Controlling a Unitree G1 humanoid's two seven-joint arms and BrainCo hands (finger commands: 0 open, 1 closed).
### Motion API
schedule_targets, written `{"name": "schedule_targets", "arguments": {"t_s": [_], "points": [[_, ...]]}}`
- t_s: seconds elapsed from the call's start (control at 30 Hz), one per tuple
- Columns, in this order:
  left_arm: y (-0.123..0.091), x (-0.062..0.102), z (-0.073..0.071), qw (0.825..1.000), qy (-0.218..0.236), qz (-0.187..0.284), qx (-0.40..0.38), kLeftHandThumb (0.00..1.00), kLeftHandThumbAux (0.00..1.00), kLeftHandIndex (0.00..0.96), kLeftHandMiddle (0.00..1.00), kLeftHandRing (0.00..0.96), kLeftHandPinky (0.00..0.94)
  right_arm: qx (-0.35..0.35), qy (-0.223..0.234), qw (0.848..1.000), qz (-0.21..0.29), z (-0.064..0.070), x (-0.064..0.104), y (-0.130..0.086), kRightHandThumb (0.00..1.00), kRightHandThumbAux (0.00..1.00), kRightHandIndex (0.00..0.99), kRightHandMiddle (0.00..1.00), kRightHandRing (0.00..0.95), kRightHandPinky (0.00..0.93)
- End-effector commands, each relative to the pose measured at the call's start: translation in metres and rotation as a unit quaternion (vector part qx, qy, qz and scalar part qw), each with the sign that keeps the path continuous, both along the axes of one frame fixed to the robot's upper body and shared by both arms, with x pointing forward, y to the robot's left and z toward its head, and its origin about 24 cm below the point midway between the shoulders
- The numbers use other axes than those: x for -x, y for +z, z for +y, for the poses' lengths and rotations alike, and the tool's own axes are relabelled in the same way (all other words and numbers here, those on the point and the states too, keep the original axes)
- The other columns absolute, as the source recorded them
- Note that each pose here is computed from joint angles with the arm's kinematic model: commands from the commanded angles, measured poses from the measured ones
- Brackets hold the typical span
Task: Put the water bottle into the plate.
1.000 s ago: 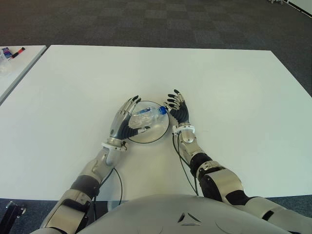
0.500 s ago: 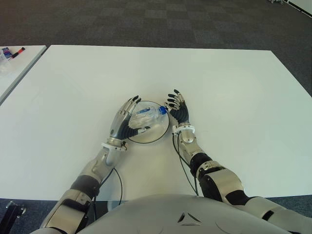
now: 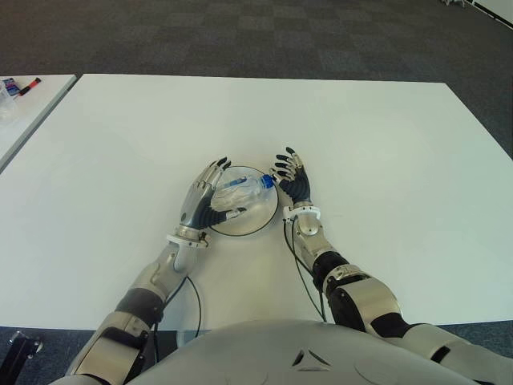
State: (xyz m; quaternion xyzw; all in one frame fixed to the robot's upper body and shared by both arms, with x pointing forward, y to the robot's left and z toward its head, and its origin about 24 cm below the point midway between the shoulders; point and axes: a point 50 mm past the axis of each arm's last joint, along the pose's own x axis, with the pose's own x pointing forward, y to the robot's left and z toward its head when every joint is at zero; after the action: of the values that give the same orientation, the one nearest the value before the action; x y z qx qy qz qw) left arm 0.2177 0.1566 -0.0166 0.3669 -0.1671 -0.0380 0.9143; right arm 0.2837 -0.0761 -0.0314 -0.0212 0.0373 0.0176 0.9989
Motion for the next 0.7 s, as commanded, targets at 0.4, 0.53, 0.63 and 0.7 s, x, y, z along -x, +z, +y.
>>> {"name": "schedule_targets", "arguments": {"t_s": [0.4, 0.53, 0.63, 0.7], "points": [[0.054, -0.003, 0.012, 0.995, 0.012, -0.098, 0.007, 0.000, 0.738, 0.064, 0.092, 0.071, 0.071, -0.059, 0.025, 0.996, 0.069, 0.050, 0.015, -0.008, 0.293, 0.842, 0.078, 0.249, 0.262, 0.286], [0.062, 0.001, 0.010, 0.991, 0.010, -0.131, 0.006, 0.000, 0.760, 0.065, 0.092, 0.069, 0.069, -0.058, 0.024, 0.996, 0.065, 0.049, 0.015, -0.008, 0.280, 0.845, 0.078, 0.250, 0.263, 0.287], [0.069, 0.003, 0.010, 0.989, 0.008, -0.149, 0.008, 0.000, 0.777, 0.065, 0.092, 0.068, 0.069, -0.059, 0.023, 0.996, 0.063, 0.049, 0.015, -0.007, 0.280, 0.855, 0.082, 0.263, 0.270, 0.290], [0.072, 0.004, 0.010, 0.988, 0.008, -0.154, 0.009, 0.000, 0.781, 0.064, 0.092, 0.067, 0.067, -0.060, 0.022, 0.996, 0.062, 0.049, 0.015, -0.007, 0.281, 0.859, 0.084, 0.269, 0.274, 0.293]]}}
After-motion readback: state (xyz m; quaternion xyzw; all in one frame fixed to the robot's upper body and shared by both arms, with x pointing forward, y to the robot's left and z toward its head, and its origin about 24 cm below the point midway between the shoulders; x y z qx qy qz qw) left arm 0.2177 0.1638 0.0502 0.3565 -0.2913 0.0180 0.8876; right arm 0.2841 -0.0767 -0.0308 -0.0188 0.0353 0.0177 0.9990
